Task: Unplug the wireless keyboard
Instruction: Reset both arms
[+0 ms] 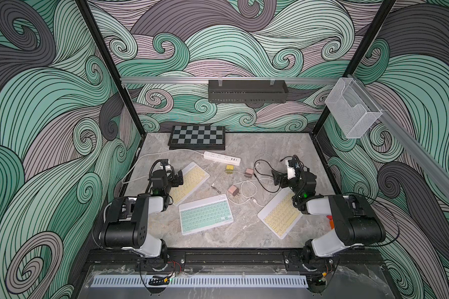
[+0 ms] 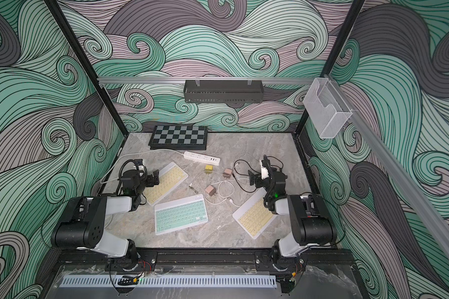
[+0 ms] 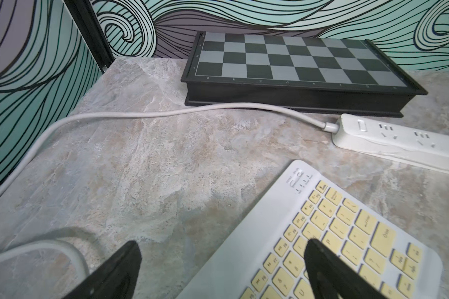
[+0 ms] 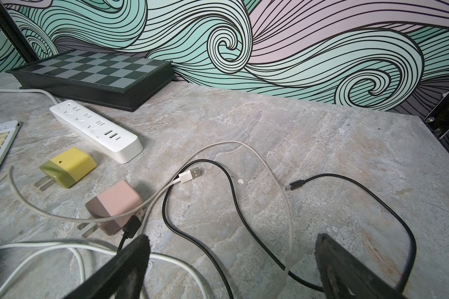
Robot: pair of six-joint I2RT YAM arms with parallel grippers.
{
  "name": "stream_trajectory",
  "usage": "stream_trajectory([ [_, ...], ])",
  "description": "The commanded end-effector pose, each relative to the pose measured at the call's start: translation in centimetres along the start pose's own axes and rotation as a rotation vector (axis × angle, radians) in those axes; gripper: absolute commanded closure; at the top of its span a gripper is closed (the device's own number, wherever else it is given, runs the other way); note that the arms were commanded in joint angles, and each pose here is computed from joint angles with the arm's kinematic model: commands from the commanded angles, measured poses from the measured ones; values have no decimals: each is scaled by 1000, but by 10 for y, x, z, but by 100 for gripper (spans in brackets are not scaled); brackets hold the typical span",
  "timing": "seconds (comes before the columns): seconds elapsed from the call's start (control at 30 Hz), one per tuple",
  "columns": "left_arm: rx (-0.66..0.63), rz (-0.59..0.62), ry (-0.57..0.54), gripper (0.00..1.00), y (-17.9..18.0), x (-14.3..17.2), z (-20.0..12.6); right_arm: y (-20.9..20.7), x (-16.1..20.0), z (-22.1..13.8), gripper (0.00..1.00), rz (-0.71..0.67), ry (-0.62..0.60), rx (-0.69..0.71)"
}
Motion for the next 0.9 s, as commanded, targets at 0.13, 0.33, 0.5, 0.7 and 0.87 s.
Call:
stream_trajectory([
  [0.13,11,-43,18,1,7,-8,7,0,0,-1,1,-23,-16,-9],
  [0.33,-24,-47,14,1,8,-9,7,0,1,-1,1,-23,-15,-9],
  [0.5,-24,-47,15,1,8,-8,6,0,0,-1,1,-23,-17,-10],
  [0.7,-25,-47,15,1,8,-9,7,0,0,-1,1,-23,-17,-11],
  [0.87,-25,-46,15,2,8,-8,7,0,1,-1,1,-22,-15,-10],
])
Point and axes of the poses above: each gripper's point midway between its finger pads, its own z axis out along the fingers, its own y axis along the line the jaws close on, x = y × z, the point moved 8 cm from there along -z, back along the fingers, and after that the axes turned 11 degrees about -z, right-handed, at the moved point
